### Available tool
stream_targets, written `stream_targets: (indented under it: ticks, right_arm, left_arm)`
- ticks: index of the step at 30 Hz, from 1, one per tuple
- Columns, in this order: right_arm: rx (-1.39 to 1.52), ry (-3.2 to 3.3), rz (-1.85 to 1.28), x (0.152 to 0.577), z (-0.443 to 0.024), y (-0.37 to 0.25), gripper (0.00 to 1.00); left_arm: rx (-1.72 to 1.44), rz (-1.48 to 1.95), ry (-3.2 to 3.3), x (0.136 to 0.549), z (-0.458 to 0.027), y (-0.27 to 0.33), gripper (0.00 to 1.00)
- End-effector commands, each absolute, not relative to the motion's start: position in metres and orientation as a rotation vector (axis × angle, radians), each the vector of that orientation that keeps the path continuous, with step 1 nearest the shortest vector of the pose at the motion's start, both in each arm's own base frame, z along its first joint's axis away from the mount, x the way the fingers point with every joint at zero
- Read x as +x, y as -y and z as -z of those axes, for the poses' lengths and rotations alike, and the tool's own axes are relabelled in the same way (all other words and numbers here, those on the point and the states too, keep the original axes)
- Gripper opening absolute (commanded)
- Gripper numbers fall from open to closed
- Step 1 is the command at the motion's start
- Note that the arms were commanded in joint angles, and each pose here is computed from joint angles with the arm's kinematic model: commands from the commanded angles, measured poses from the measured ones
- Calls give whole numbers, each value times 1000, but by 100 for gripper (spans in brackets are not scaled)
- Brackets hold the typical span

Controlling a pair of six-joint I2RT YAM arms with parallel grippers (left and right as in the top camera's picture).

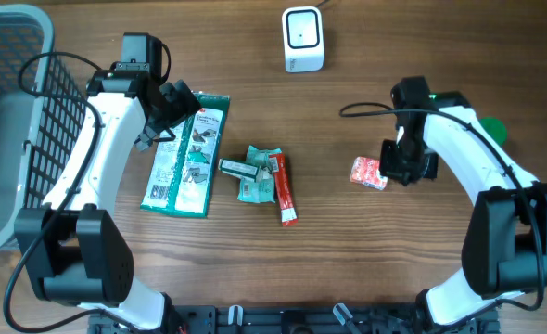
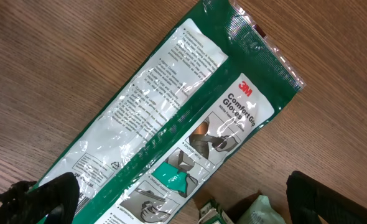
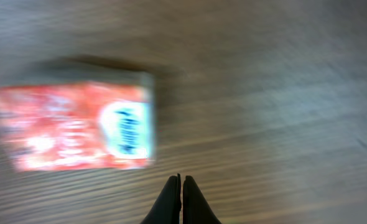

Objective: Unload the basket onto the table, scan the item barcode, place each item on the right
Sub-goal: 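Move the right gripper to the red Kleenex pack and grasp it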

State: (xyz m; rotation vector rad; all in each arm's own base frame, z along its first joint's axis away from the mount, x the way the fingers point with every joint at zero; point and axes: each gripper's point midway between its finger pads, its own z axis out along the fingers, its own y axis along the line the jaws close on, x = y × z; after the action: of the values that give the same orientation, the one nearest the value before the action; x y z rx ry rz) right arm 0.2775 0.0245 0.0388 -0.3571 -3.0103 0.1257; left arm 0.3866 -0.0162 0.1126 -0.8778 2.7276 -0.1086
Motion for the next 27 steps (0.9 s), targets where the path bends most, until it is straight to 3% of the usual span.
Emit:
stream_targets:
  ticks: [1,4,10,16,19,21,23,27]
  right_arm:
    - [-502,3001,-247,271,-30,-9,4]
    - [-558,3006,-231,268,-16,-11,7]
    - [-561,2963,285,269,-3,-71,4]
    - [-353,2976,508,270,-9,-133,7]
    - [-183,3041,557,274,-10,-165,14]
    - [-69,3070,591,275,-14,-182,4]
    - [74,3091,657,284,-30,-189,5]
    - [145,3224,579,316,-77,-157,22]
  left_arm:
    - [-891,111,-2726,386,-112,16,100]
    - [-891,110,-2726,386,-112,16,100]
    - [-891,111,-2726,386,-112,16,100]
    - [-891,111,-2726,386,-112,16,100]
    - [-891,111,-2726,386,-112,16,100]
    - [-891,111,-2726,386,-112,16,100]
    - [-891,110,-2726,386,-112,16,100]
    - [-891,111,-2726,386,-112,16,100]
